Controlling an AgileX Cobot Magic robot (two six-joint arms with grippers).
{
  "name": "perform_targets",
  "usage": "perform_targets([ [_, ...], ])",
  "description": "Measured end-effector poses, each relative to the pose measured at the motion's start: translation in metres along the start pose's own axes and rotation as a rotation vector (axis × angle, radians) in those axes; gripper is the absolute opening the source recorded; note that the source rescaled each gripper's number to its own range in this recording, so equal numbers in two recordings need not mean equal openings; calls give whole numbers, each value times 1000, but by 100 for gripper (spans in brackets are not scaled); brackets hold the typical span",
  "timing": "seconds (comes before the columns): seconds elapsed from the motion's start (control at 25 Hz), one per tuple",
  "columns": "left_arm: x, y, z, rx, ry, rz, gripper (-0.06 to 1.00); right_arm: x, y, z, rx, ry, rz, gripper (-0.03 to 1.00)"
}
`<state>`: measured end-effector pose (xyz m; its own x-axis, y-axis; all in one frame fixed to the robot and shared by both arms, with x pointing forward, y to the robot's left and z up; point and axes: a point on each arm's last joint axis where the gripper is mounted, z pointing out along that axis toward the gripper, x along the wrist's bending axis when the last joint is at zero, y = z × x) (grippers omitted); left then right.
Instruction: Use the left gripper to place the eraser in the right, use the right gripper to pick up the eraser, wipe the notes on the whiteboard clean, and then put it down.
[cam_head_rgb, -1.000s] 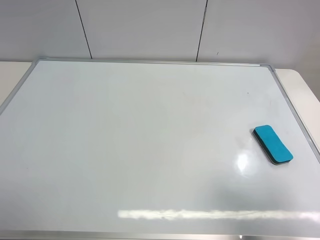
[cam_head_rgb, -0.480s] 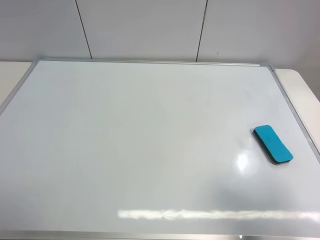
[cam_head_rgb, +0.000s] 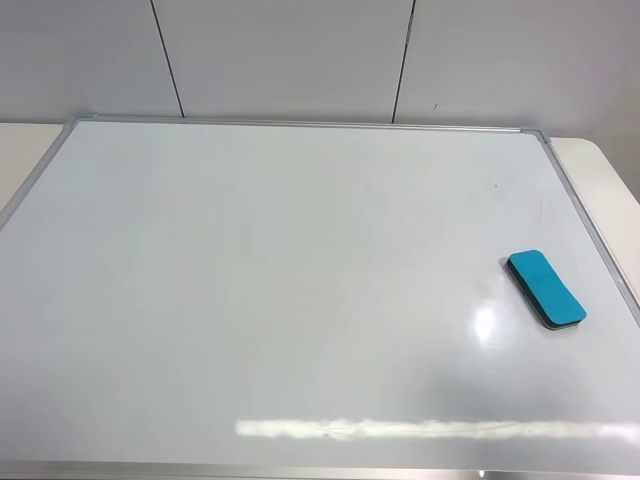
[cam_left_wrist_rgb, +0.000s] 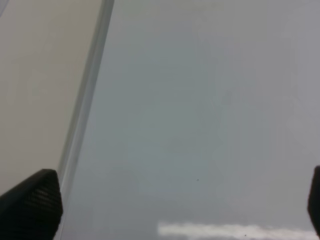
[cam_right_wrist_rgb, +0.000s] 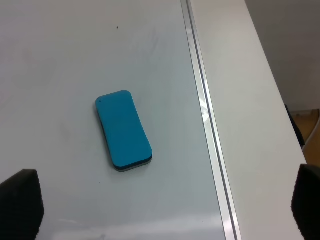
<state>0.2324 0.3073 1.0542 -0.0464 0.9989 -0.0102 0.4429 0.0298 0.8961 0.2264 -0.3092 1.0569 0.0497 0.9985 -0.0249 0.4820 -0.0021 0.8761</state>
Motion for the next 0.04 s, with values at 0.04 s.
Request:
perform_targets([
  [0.04, 0, 0, 0, 0, 0, 0, 100, 0, 0, 0, 0, 0, 0, 100],
])
